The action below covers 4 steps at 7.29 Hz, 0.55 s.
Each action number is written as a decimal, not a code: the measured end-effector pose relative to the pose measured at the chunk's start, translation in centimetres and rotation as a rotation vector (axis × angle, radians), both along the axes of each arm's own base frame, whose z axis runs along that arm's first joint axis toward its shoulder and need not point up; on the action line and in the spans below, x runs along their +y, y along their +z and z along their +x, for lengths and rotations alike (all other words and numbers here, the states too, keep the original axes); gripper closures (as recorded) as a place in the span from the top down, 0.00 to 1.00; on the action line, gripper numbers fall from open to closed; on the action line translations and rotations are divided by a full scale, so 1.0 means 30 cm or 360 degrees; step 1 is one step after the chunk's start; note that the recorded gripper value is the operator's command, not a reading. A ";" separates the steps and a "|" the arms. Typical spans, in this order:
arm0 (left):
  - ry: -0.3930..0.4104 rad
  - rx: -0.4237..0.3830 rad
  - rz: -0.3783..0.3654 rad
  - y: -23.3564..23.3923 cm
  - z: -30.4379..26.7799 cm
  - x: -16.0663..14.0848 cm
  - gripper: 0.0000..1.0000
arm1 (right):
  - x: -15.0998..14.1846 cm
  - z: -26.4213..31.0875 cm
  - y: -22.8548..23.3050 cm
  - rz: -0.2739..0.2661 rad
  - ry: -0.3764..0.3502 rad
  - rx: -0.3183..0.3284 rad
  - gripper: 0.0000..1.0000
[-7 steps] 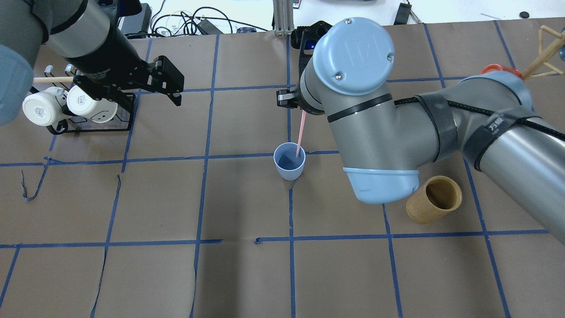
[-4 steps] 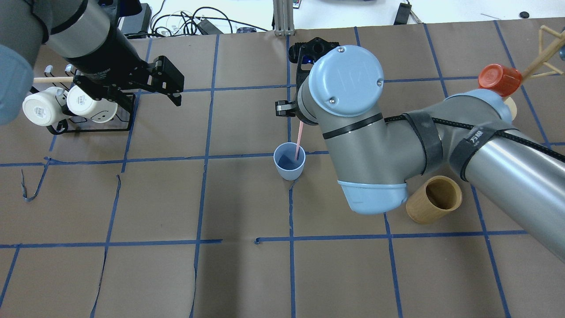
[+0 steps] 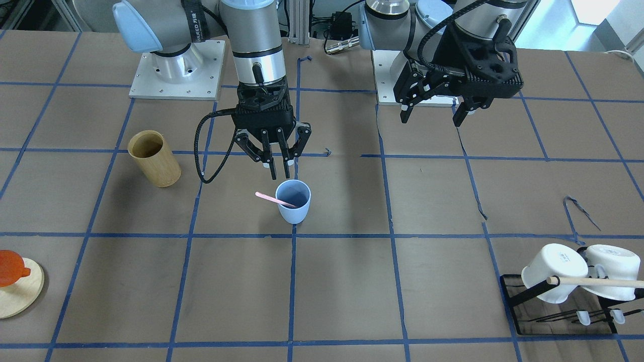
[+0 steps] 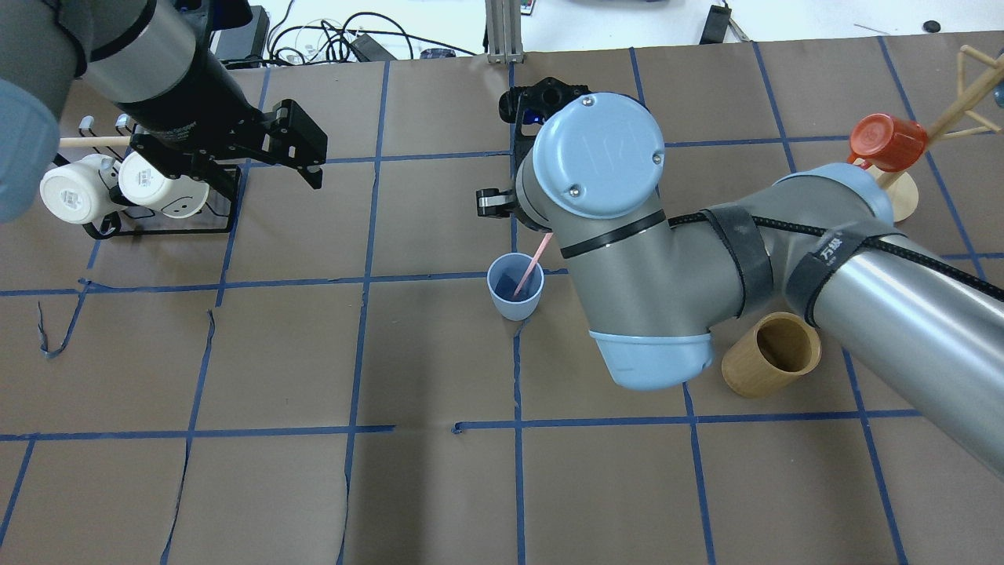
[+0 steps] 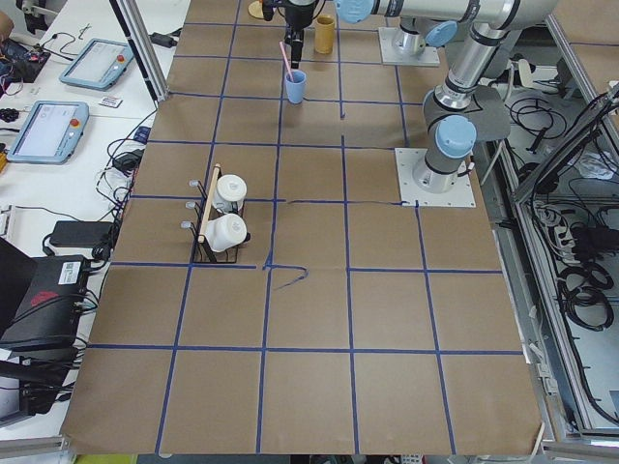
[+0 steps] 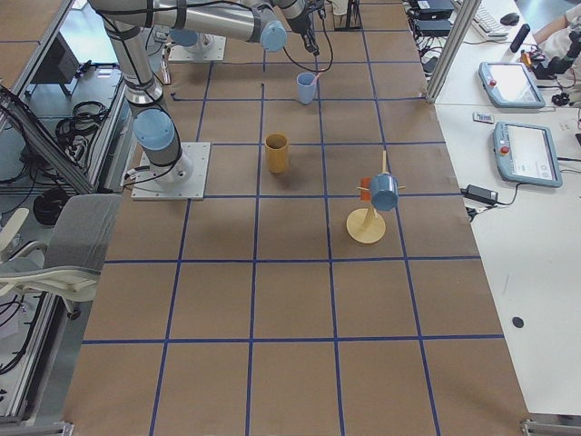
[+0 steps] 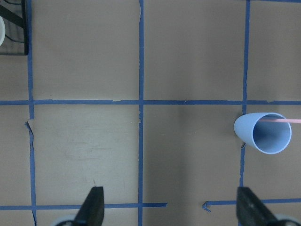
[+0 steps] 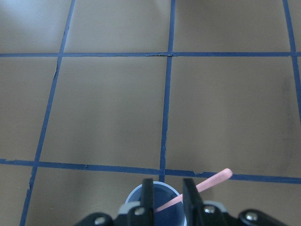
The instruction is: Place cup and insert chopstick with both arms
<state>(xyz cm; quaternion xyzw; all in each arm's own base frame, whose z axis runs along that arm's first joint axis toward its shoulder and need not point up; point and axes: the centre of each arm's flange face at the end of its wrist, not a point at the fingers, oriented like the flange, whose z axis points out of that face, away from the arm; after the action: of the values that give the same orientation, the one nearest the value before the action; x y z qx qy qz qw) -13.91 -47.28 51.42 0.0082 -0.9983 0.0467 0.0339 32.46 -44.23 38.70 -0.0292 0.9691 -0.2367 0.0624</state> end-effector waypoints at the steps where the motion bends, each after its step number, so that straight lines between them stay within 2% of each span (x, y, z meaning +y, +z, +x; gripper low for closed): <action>1: 0.0000 0.0000 0.0000 0.000 0.000 0.000 1.00 | 0.000 0.002 0.001 0.0001 -0.0001 -0.0001 0.71; 3: 0.0000 0.0000 -0.0002 0.002 0.000 0.000 1.00 | -0.009 -0.001 0.030 -0.0019 -0.0004 -0.0001 0.82; 4: 0.0001 0.0000 -0.0004 0.004 0.001 0.001 1.00 | -0.021 -0.006 0.057 0.0005 -0.0007 0.0016 0.92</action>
<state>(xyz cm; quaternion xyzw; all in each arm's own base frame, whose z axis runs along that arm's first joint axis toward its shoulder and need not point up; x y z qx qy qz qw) -13.87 -47.24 51.54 0.0086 -0.9982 0.0480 0.0339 32.28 -44.85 40.40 -0.0282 0.9698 -0.2353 0.0571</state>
